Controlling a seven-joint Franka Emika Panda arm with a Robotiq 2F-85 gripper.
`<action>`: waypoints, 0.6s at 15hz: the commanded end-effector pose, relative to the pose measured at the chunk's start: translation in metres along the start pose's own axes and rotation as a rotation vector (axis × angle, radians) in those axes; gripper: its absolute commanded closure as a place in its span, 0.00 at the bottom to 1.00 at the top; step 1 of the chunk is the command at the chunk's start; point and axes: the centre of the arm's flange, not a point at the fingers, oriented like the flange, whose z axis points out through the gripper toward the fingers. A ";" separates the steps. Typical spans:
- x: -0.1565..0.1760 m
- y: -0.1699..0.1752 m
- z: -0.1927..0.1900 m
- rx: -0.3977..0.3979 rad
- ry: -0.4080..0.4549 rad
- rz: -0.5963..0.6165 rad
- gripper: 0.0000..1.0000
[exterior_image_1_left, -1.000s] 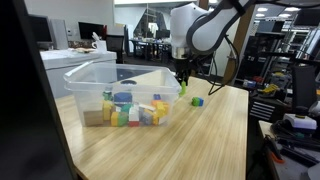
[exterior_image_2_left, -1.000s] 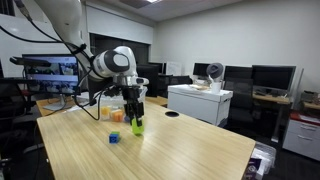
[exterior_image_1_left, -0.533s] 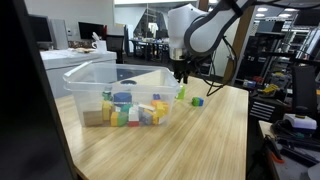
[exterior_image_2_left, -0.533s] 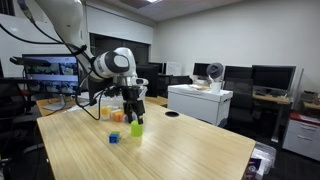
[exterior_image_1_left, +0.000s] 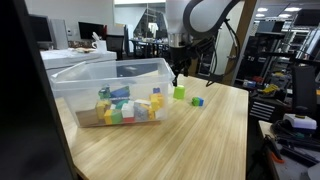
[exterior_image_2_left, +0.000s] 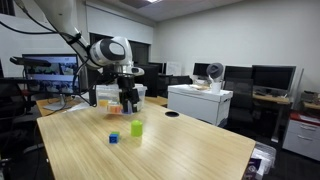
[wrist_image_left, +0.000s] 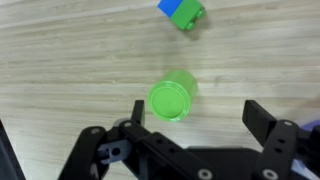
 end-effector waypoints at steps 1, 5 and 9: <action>-0.018 0.005 -0.056 0.008 0.013 0.005 0.00; -0.031 0.008 -0.085 -0.032 0.002 0.026 0.00; -0.038 0.009 -0.098 -0.037 -0.008 0.058 0.00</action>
